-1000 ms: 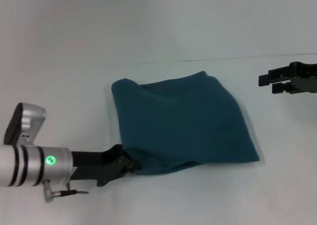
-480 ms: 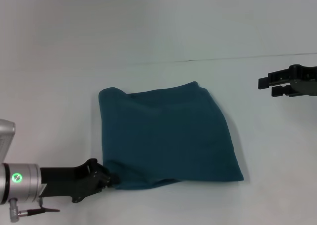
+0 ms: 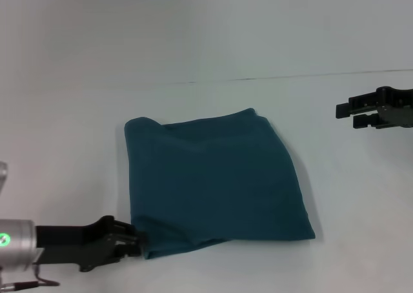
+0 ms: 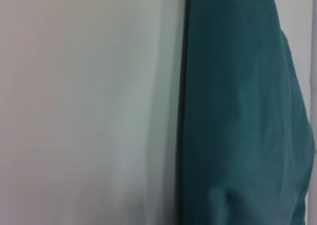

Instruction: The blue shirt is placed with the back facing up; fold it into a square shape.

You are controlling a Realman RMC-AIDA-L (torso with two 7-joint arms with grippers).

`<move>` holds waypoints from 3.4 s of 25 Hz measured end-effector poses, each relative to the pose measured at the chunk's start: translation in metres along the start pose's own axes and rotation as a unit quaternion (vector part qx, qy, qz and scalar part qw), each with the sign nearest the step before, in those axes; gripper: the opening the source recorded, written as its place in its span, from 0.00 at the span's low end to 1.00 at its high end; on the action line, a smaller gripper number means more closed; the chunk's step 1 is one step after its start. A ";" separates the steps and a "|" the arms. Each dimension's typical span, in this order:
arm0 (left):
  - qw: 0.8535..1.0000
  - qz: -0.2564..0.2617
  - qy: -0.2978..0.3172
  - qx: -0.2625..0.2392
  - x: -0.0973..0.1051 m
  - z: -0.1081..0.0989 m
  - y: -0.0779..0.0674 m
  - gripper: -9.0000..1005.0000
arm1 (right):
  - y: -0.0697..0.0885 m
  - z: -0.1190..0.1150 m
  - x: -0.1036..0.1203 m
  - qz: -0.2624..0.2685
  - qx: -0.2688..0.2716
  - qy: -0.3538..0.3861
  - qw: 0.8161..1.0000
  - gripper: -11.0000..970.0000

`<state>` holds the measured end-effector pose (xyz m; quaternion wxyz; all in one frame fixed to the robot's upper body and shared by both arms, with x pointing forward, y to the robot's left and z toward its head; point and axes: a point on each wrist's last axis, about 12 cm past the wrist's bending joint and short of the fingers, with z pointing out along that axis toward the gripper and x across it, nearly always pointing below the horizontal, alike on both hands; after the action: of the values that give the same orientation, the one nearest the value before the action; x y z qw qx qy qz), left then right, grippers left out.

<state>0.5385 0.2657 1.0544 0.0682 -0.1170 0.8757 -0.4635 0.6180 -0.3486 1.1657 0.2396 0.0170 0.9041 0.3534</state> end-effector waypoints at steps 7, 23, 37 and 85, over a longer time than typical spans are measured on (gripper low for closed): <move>0.998 -0.026 -0.046 0.029 0.003 -0.026 0.010 0.45 | 0.000 0.000 0.000 0.000 0.001 -0.001 1.000 0.62; 0.999 -0.015 -0.025 0.037 0.010 0.010 0.003 0.60 | -0.001 0.004 0.003 0.008 -0.001 -0.001 1.000 0.62; 0.950 0.281 0.048 0.123 0.020 -0.036 -0.022 0.61 | 0.025 0.027 0.043 -0.263 -0.137 0.038 0.954 0.61; 0.886 0.456 0.032 0.071 -0.005 -0.028 -0.038 0.83 | 0.064 0.094 0.100 -0.361 -0.241 0.119 0.893 0.63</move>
<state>0.5426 0.2686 1.1016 0.2525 0.3155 0.7987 -0.4458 0.5626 -0.2211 1.1053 0.2380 -0.4114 0.7568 0.4487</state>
